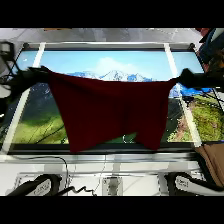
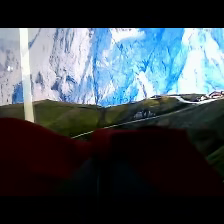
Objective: Fold the clothes and pants, and hang the long-sleeved shirts on hangers.
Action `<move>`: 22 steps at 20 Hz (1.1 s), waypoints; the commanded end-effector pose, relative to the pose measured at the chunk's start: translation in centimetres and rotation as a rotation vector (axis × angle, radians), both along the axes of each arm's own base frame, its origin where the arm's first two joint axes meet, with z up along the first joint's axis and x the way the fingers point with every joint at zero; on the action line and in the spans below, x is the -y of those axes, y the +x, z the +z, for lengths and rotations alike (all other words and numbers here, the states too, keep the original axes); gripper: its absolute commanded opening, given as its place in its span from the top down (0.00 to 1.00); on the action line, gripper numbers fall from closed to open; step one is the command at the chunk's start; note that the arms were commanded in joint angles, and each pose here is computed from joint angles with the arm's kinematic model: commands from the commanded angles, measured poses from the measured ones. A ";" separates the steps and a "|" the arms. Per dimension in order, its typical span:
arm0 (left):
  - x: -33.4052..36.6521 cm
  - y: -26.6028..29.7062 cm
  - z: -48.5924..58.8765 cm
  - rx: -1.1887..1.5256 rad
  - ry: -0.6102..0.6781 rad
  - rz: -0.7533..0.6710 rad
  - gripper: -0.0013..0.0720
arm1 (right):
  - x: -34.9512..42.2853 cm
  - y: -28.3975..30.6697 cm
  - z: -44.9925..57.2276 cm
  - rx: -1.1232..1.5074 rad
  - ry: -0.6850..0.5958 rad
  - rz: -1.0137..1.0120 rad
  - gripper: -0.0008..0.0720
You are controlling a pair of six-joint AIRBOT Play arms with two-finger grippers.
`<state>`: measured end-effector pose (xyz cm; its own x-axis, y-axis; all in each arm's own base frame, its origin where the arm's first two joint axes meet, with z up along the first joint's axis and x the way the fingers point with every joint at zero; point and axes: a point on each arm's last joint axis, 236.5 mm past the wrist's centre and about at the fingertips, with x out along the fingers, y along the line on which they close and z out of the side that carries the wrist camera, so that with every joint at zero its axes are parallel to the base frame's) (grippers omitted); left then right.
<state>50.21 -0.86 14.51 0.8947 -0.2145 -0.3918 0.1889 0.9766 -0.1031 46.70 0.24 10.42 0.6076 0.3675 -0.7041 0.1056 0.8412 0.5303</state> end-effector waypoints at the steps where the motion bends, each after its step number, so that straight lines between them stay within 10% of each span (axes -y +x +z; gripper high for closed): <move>1: -0.5 2.9 -7.9 -0.134 -0.166 0.082 0.97 | -0.6 4.4 -7.4 -0.056 0.047 -0.055 0.96; 4: -1.3 3.6 -8.8 -0.134 -0.212 0.134 0.92 | -0.1 7.4 -7.5 0.046 0.003 -0.118 0.95; 5: -1.5 3.7 -8.6 -0.127 -0.209 0.141 0.59 | 0.3 8.1 -6.9 0.082 -0.010 -0.140 0.77; 6: -1.5 3.7 -8.4 -0.123 -0.208 0.142 0.11 | 0.9 8.6 -6.5 0.109 -0.019 -0.160 0.38; 7: -1.6 3.7 -8.2 -0.118 -0.205 0.142 0.03 | 1.6 8.7 -6.4 0.113 -0.027 -0.173 0.29; 13: -1.8 0.0 -2.8 -0.080 -0.058 0.021 0.03 | 9.2 -1.9 -12.9 -0.296 -0.154 -0.037 0.31; 22: -4.9 -10.0 -7.9 -0.530 -0.053 0.027 0.04 | 4.5 -10.2 -21.6 -0.393 0.116 0.086 0.35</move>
<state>43.69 2.40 9.18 0.7044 -0.2599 -0.6605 0.1296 0.9620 -0.2404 37.56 -6.08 -9.30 0.2418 0.4375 -0.8661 0.2538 0.8330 0.4916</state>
